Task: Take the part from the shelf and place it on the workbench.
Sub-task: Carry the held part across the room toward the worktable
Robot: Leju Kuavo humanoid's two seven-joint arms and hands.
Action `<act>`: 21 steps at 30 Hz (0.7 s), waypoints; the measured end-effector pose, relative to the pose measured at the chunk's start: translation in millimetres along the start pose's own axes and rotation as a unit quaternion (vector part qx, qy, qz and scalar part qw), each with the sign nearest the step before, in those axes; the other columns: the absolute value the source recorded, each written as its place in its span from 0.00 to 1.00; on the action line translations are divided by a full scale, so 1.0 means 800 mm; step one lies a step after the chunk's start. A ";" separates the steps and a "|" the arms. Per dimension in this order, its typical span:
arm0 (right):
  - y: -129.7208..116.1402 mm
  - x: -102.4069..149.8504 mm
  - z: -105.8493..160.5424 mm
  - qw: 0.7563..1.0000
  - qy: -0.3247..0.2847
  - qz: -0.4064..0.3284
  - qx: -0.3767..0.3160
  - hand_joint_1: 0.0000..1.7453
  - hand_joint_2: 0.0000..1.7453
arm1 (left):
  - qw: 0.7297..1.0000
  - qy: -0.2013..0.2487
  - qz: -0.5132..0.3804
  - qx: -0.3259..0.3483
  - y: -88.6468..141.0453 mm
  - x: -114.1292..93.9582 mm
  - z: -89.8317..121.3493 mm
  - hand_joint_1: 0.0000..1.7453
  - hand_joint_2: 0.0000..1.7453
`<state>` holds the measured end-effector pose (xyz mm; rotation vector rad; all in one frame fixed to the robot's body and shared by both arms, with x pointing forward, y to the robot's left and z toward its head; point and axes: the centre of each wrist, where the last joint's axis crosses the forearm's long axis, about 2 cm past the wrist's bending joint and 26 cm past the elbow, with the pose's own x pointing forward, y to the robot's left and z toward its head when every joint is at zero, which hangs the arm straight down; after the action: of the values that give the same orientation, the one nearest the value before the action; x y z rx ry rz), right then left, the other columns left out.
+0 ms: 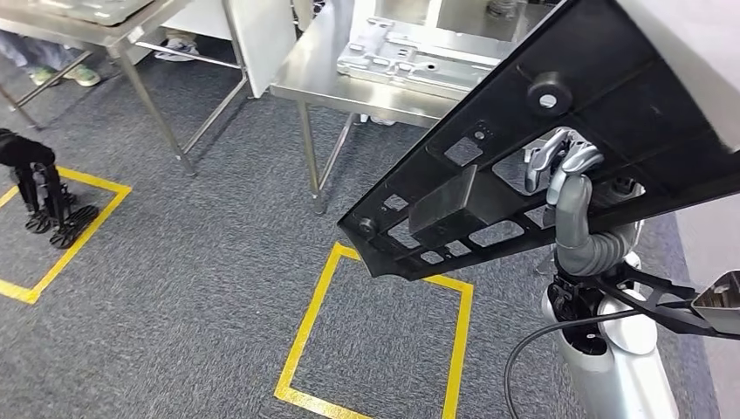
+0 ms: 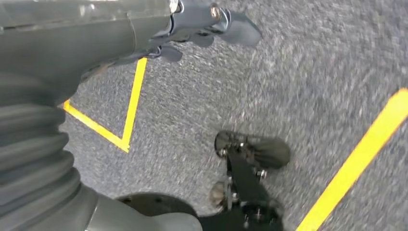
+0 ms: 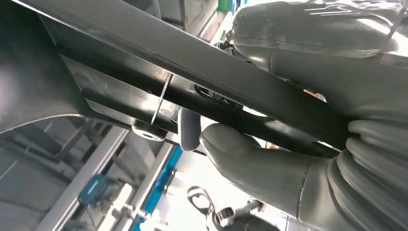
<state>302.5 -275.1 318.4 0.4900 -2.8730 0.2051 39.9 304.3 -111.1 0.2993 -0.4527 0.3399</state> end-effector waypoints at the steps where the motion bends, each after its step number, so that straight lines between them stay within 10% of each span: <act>1: -0.001 0.001 0.000 1.000 -0.001 0.001 0.000 1.00 1.00 | 1.000 0.001 0.001 0.000 0.000 0.000 0.000 0.00 1.00; 21: -0.002 0.003 0.005 1.000 -0.004 0.000 -0.001 1.00 1.00 | 1.000 0.009 0.009 0.001 0.007 0.003 -0.003 0.00 1.00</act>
<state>300.0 -277.8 315.6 0.4907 -2.8809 0.2005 40.3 310.9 -111.0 0.2936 -0.4366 0.3596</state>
